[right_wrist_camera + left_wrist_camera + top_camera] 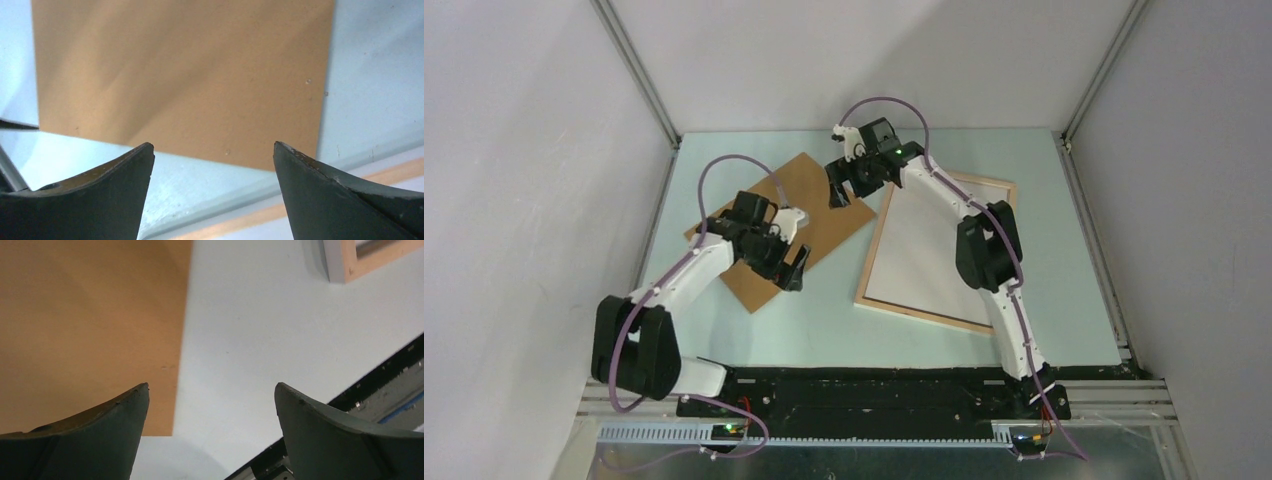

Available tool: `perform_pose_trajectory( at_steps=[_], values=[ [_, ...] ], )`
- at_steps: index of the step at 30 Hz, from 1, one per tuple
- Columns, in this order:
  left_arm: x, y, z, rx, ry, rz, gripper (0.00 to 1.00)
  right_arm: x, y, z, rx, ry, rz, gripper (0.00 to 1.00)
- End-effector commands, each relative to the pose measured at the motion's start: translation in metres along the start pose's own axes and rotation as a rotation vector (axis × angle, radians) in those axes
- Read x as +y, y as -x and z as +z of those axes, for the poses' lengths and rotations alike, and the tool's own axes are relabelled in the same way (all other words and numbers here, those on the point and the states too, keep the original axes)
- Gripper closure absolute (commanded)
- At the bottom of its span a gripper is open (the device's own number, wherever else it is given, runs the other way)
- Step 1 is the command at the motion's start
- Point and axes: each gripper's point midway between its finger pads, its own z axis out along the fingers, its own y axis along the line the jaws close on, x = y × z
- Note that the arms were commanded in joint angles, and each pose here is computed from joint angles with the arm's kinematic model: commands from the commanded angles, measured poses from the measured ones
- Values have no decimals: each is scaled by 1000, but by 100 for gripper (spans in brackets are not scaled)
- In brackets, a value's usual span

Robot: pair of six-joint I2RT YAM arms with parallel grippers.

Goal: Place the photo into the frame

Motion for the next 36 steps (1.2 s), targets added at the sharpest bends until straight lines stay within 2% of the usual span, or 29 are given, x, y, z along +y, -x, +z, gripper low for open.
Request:
perform_pose_trajectory(
  at_steps=[1,8,13,20,28,32,36],
  values=[
    [30,47,-41,-166,159,3,0,33,31,-39,-107,34,-49,7],
    [113,84,-82,-253,324,-152,0,68,1,-43,-56,77,-67,9],
    [188,88,-75,-212,382,-278,0,95,-38,-30,15,127,-70,9],
    [277,102,-61,-213,434,-391,0,131,-82,-2,112,198,-48,10],
    [324,86,-34,-147,474,-459,0,137,-105,17,175,245,19,10],
    [327,77,-23,-119,445,-467,8,138,-112,22,192,256,37,11],
    [324,77,-21,-128,406,-473,6,141,-112,25,196,267,45,11]
  ],
)
